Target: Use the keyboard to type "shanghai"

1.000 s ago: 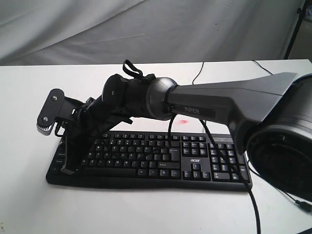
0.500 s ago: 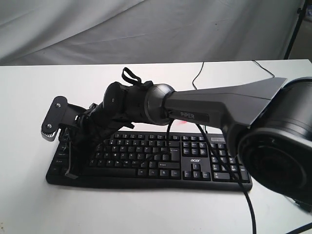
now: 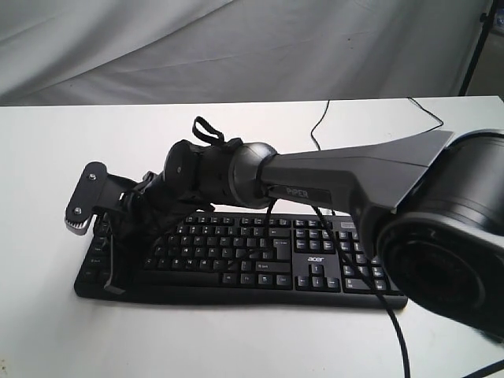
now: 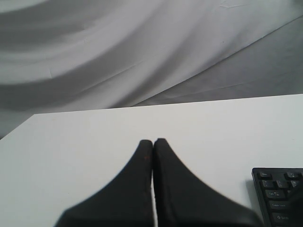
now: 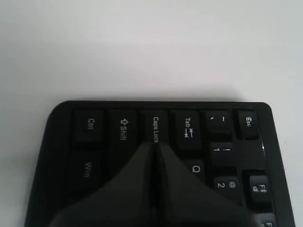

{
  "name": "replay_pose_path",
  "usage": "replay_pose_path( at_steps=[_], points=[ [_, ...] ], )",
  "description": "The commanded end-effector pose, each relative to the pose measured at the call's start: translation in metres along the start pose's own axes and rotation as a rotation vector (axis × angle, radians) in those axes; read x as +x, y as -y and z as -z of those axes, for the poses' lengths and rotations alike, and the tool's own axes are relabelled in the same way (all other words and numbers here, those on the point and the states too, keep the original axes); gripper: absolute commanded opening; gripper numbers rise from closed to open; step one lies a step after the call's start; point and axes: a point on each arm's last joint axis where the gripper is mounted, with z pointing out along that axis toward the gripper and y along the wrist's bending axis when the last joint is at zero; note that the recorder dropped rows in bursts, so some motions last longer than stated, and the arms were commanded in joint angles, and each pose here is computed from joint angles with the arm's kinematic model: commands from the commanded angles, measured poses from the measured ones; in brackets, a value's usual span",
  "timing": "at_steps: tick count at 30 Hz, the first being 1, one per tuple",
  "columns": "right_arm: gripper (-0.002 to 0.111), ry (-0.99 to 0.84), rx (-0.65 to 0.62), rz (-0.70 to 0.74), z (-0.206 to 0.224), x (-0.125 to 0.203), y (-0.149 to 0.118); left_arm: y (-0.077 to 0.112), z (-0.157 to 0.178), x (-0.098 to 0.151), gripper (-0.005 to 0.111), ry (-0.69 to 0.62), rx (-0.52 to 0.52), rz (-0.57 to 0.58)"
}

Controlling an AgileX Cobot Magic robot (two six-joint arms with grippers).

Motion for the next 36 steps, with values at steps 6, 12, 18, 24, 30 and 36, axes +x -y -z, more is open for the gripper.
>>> replay_pose_path(
  at_steps=[6,12,18,24,30,36],
  points=[
    [0.0,-0.004,0.017,0.032,0.002,-0.002,0.002,0.0,-0.001,0.001,0.001,-0.003,0.004,0.003],
    [0.0,-0.012,0.019,0.045,0.002,-0.001,0.002,0.0,-0.001,0.001,0.001,-0.003,0.004,0.003],
    [0.0,-0.025,0.014,0.032,-0.004,0.004,0.001,0.0,-0.001,0.001,0.001,-0.003,0.004,0.003],
    [0.0,-0.02,0.014,0.04,0.002,0.0,0.002,0.0,-0.001,0.001,0.001,-0.003,0.004,0.003],
    [0.0,0.0,0.016,0.048,0.027,-0.018,0.003,0.0,-0.001,0.001,0.001,-0.003,0.004,0.003],
    [0.0,-0.006,0.018,0.05,0.03,-0.02,0.003,0.0,-0.001,0.001,0.001,-0.003,0.004,0.003]
  ],
)
